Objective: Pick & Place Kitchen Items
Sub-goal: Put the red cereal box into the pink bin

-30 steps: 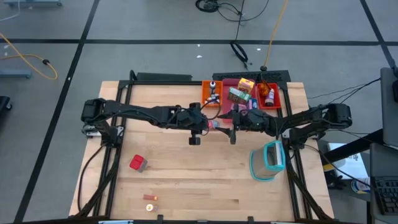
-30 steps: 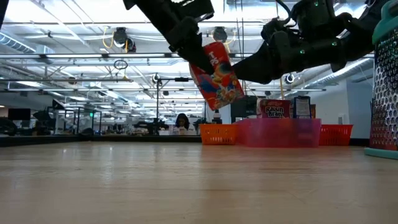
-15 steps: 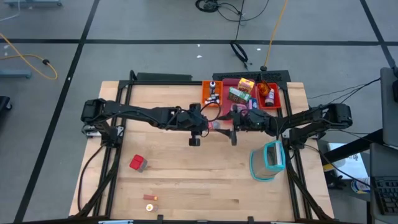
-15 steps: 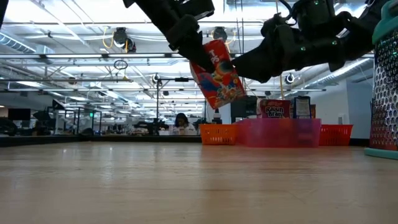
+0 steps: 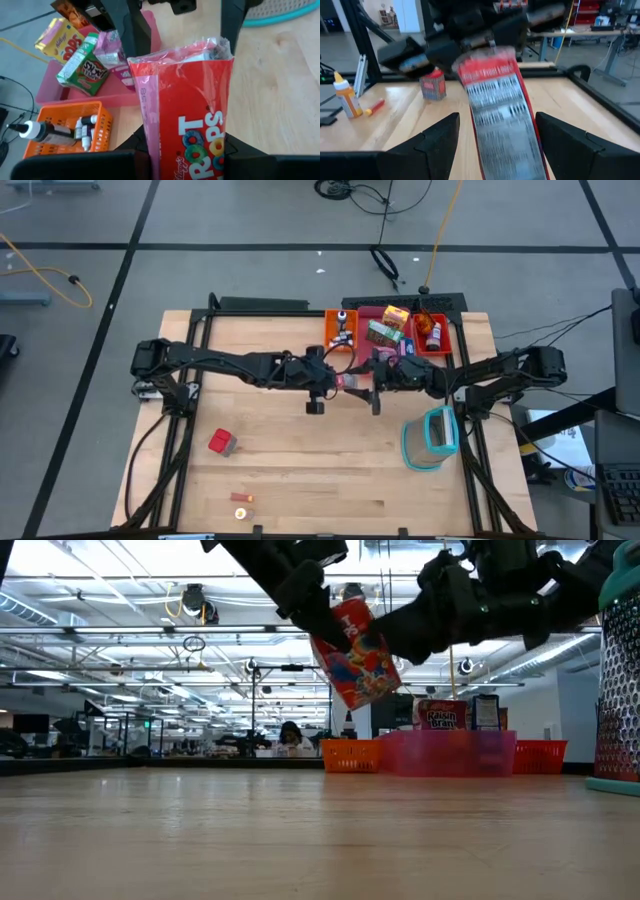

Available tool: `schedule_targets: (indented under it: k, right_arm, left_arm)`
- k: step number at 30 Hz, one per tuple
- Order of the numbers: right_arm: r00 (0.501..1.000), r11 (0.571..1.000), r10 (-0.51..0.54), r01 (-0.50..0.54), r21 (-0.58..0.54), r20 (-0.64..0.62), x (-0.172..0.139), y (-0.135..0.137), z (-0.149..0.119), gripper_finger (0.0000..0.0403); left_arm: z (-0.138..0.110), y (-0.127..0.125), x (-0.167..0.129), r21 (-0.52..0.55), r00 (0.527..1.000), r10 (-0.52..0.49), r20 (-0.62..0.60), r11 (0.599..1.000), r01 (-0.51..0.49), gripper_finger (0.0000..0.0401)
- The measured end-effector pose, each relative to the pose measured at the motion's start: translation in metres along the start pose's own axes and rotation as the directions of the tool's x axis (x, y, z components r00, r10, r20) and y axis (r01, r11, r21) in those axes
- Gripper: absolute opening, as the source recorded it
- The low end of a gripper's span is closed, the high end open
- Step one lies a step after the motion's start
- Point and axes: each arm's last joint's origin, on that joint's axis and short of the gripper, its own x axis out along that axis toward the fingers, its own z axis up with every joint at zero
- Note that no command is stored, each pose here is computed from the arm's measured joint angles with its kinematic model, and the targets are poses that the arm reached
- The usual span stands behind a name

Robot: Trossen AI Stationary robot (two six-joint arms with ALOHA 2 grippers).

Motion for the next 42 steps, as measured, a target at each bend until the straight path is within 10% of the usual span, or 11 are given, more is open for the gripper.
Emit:
schedule_targets:
  k: [7, 19, 42]
  right_arm:
    - [1.0, 1.0, 0.004, -0.004, -0.006, 0.007, 0.007, -0.001, 0.009, 0.0237]
    - [1.0, 0.999, -0.002, 0.003, -0.036, 0.016, 0.007, -0.001, 0.01, 0.007]
    - [0.987, 0.987, -0.152, 0.149, -0.053, -0.053, 0.001, -0.021, 0.007, 0.0068]
  left_arm:
    - [0.002, 0.001, 0.0, -0.005, 1.0, -0.005, 0.027, 1.0, 0.005, 0.009]
    - [0.002, 0.0, 0.0, -0.024, 0.999, -0.02, 0.025, 0.999, 0.021, 0.0091]
    - [-0.022, 0.025, 0.001, -0.098, 0.984, 0.041, -0.171, 0.993, -0.059, 0.0149]
